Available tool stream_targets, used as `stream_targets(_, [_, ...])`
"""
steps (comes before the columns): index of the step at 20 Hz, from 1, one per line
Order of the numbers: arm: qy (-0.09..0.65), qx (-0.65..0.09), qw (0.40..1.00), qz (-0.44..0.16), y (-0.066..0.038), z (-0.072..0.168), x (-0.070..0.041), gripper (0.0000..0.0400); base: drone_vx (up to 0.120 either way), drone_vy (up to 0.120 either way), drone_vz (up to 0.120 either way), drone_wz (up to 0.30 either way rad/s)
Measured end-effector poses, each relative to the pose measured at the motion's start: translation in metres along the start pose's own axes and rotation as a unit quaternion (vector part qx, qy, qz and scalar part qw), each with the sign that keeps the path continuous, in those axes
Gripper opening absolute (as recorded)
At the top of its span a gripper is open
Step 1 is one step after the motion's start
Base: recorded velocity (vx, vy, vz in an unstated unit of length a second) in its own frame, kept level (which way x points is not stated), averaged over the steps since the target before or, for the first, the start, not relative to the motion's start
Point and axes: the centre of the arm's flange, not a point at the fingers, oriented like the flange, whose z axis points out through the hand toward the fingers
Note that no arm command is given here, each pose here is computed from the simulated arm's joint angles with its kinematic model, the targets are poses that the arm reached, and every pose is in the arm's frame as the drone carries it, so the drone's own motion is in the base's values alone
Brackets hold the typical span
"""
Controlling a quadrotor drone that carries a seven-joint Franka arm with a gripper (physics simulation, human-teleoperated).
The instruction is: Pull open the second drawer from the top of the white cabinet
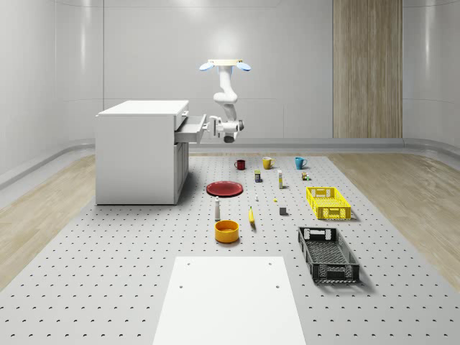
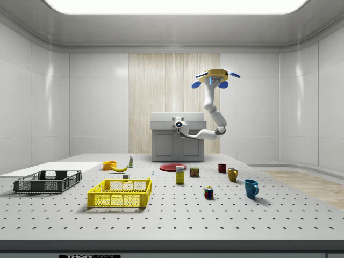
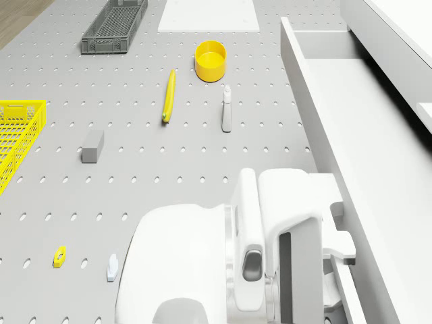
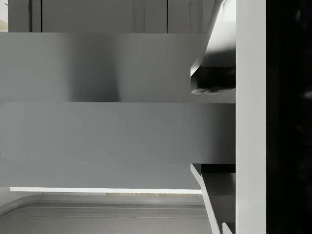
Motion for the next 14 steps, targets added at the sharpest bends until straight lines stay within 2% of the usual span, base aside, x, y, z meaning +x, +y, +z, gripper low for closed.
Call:
stream_targets(1, [-0.001, 0.002, 1.000, -0.012, 0.002, -0.004, 0.003, 0.0186, 0.000, 0.000, 0.000, 0.000])
stream_targets(5, [-0.002, 0.003, 1.000, -0.003, 0.003, -0.022, 0.004, 0.0174, 0.000, 0.000, 0.000, 0.000])
stream_targets(6, [0.000, 0.000, 1.000, 0.007, 0.000, -0.027, 0.000, 0.0224, 0.000, 0.000, 0.000, 0.000])
stream_targets(8, [0.005, -0.007, 1.000, 0.015, -0.004, -0.038, -0.008, 0.0296, 0.000, 0.000, 0.000, 0.000])
stream_targets(11, [0.003, -0.003, 1.000, 0.003, -0.001, -0.052, -0.003, 0.0241, 0.000, 0.000, 0.000, 0.000])
stream_targets(14, [0.001, -0.001, 1.000, -0.002, 0.002, -0.065, 0.001, 0.0208, 0.000, 0.000, 0.000, 0.000])
